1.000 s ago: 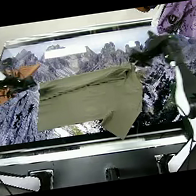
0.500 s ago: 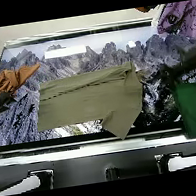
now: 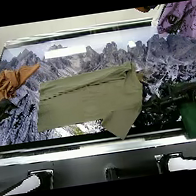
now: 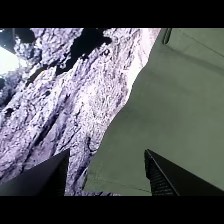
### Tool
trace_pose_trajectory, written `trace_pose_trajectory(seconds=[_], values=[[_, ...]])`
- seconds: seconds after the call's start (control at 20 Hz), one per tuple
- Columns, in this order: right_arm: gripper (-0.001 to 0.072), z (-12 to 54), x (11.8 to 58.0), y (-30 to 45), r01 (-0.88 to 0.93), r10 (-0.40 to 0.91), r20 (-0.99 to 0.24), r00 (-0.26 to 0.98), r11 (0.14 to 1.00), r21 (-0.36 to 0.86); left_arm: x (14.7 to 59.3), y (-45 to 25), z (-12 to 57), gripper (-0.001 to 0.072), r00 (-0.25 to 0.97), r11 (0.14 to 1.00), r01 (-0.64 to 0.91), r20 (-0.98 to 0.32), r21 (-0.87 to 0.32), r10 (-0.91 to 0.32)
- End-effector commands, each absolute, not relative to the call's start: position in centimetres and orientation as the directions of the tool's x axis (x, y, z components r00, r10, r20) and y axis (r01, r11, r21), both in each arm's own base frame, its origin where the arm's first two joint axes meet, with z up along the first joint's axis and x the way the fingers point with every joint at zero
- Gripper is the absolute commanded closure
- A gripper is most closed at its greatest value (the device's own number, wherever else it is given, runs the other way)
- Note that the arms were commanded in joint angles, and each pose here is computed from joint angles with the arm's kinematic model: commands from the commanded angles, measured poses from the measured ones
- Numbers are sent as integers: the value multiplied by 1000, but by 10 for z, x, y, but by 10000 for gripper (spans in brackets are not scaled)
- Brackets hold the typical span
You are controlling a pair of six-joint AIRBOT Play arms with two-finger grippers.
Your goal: Fold the clothes and pants, and hang the long-sleeved shirts on hangers.
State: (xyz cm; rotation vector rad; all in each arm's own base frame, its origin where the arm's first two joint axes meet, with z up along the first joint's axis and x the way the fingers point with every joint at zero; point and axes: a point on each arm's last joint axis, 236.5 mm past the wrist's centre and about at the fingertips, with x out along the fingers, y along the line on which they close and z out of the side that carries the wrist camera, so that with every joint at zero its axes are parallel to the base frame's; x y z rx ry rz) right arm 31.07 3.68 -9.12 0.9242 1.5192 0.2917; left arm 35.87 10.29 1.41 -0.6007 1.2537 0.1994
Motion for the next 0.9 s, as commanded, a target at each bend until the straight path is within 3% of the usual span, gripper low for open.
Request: trace_pose_trajectory(seconds=[0.0, 0.2, 0.25, 0.4, 0.65, 0.85], values=[[256, -101, 314, 46, 380, 703, -692, 165, 602, 702, 358, 102, 14, 173, 317, 831, -458, -931, -317, -181], [259, -111, 326, 64, 319, 662, -730, 170, 664, 676, 358, 101, 14, 173, 315, 831, -457, -931, -317, -182], [288, -114, 328, 68, 322, 650, -741, 171, 673, 665, 355, 99, 14, 172, 305, 830, -458, -933, -320, -192], [682, -114, 330, 70, 327, 643, -745, 175, 676, 660, 342, 96, 8, 169, 262, 821, -470, -939, -325, -222], [685, -92, 330, 73, 275, 651, -734, 193, 682, 677, 310, 75, -36, 170, 256, 740, -476, -879, -476, -401], [685, -72, 333, 73, 242, 644, -729, 230, 688, 684, 286, 57, -78, 170, 224, 696, -526, -869, -488, -441]])
